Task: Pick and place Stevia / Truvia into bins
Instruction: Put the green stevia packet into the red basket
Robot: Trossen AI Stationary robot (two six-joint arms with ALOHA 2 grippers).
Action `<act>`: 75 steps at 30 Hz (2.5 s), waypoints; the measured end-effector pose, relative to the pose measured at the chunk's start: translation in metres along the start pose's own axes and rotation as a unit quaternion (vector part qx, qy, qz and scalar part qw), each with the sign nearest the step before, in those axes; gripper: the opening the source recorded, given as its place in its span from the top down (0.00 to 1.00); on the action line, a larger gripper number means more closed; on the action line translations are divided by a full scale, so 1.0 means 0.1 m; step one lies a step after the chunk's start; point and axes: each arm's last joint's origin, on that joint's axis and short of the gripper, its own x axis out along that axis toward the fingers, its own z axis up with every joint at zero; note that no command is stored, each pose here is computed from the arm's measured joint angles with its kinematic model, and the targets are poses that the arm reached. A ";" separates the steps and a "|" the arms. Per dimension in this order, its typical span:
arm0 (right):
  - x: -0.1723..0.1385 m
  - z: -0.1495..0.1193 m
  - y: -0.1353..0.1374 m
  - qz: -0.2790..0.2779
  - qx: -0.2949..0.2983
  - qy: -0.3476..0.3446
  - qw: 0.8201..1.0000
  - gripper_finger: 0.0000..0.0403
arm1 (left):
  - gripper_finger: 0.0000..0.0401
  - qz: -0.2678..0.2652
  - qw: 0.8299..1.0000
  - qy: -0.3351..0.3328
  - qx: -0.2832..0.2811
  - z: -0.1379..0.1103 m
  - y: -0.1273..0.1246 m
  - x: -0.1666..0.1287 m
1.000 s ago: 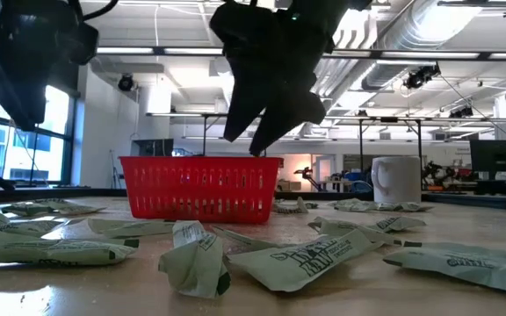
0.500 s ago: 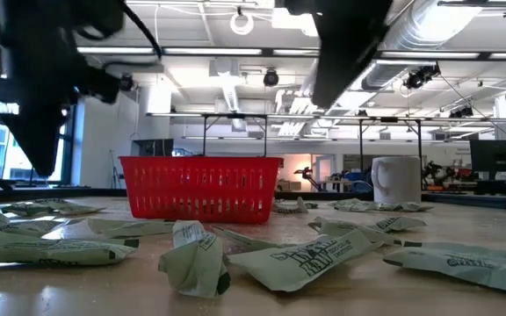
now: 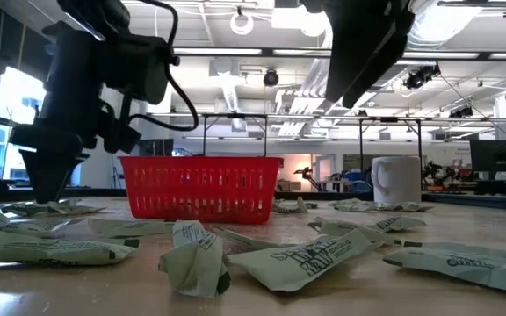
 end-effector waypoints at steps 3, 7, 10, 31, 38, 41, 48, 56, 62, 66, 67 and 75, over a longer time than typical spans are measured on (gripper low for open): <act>-0.01 -0.02 0.00 -0.006 0.004 0.003 1.000 0.14 | 0.67 0.003 1.000 -0.007 0.002 0.02 -0.01 -0.02; -0.01 -0.05 -0.03 -0.028 0.000 0.008 1.000 0.16 | 0.92 0.020 0.999 -0.040 0.019 0.10 -0.03 -0.10; -0.05 -0.13 -0.04 -0.055 -0.023 0.016 0.998 0.18 | 0.94 0.016 0.998 -0.054 0.019 0.17 -0.06 -0.25; -0.13 -0.88 0.25 -0.029 -0.049 0.085 0.995 0.22 | 0.50 -0.195 0.967 -0.160 -0.033 0.74 -0.59 -0.98; 0.01 -1.01 0.49 0.074 -0.162 0.015 0.984 0.22 | 0.34 -0.188 0.968 -0.163 -0.035 0.42 -0.59 -1.24; 0.18 -0.98 0.45 0.084 -0.194 -0.007 0.977 0.22 | 0.35 -0.158 0.973 -0.164 -0.041 0.21 -0.59 -1.33; 0.64 -0.77 0.20 0.136 -0.182 0.021 0.974 0.22 | 0.43 -0.088 0.982 -0.148 -0.074 -0.22 -0.59 -1.42; 0.87 -0.78 0.04 0.162 -0.199 0.026 0.966 0.23 | 0.53 -0.052 0.988 -0.123 -0.076 -0.34 -0.57 -1.33; 0.91 -0.80 0.05 0.173 -0.203 0.024 0.963 0.40 | 0.59 -0.042 0.994 -0.072 -0.070 -0.40 -0.54 -1.12; 0.95 -0.81 0.10 0.194 -0.198 0.026 0.960 0.60 | 0.62 -0.040 0.995 -0.060 -0.072 -0.46 -0.48 -1.04; 0.97 -0.81 0.11 0.195 -0.191 0.026 0.962 0.66 | 0.62 -0.041 0.995 -0.062 -0.072 -0.48 -0.46 -1.04; 0.89 -0.66 0.10 0.207 -0.080 0.046 0.974 0.97 | 0.64 -0.059 0.987 -0.115 -0.091 -0.69 -0.18 -1.00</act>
